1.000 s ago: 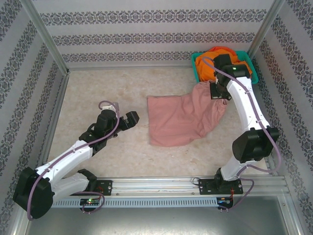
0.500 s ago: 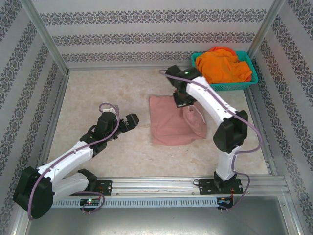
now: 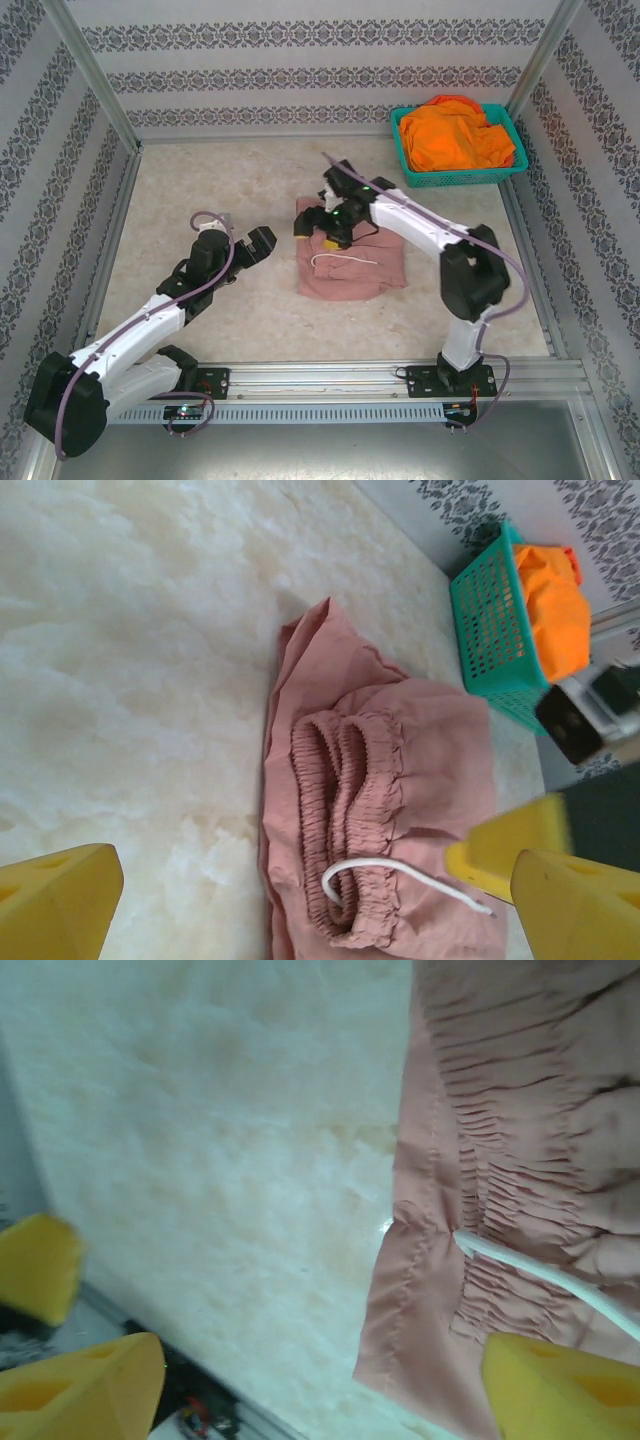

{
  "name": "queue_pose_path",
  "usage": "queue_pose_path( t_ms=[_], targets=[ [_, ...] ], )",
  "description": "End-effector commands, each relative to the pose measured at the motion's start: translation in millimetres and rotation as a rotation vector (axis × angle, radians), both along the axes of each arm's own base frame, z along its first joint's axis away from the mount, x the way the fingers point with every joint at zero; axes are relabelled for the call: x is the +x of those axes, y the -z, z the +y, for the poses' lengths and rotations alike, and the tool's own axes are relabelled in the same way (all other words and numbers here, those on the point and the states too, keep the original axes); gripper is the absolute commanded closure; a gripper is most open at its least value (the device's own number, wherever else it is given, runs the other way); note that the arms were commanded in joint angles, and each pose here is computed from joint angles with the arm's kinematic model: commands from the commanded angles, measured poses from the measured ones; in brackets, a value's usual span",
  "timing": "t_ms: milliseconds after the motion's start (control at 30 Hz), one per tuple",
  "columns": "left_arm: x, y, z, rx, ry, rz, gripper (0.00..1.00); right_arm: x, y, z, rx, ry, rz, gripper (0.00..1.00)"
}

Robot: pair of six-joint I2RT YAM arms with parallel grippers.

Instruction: Fold and stack the shorts

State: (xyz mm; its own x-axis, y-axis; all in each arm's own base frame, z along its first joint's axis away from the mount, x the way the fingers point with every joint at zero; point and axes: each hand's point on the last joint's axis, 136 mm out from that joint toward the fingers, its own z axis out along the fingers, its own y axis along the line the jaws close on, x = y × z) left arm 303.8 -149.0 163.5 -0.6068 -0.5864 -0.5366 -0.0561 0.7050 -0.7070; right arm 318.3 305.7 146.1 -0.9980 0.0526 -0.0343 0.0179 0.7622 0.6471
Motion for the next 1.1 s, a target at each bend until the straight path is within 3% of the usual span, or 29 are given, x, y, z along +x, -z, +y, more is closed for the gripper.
queue_pose_path(
  t_ms=[0,200,467,900,967,1067],
  targets=[
    [12,-26,-16,-0.100,0.039,-0.042,0.00,18,-60,-4,0.183,0.050,-0.142,0.15],
    [33,-23,-55,-0.189,0.159,0.019,0.06,22,-22,-37,0.156,0.192,-0.089,0.14],
    [67,21,-98,-0.225,0.232,0.155,0.22,20,21,-52,0.162,0.293,-0.046,0.13],
    [96,84,-146,-0.189,0.296,0.284,0.41,4,43,-86,0.187,0.396,-0.027,0.12],
    [96,98,-150,-0.162,0.302,0.316,0.45,1,47,-89,0.189,0.397,-0.018,0.12],
    [99,111,-151,-0.142,0.303,0.341,0.60,-3,54,-89,0.190,0.392,-0.001,0.12]
  ],
)
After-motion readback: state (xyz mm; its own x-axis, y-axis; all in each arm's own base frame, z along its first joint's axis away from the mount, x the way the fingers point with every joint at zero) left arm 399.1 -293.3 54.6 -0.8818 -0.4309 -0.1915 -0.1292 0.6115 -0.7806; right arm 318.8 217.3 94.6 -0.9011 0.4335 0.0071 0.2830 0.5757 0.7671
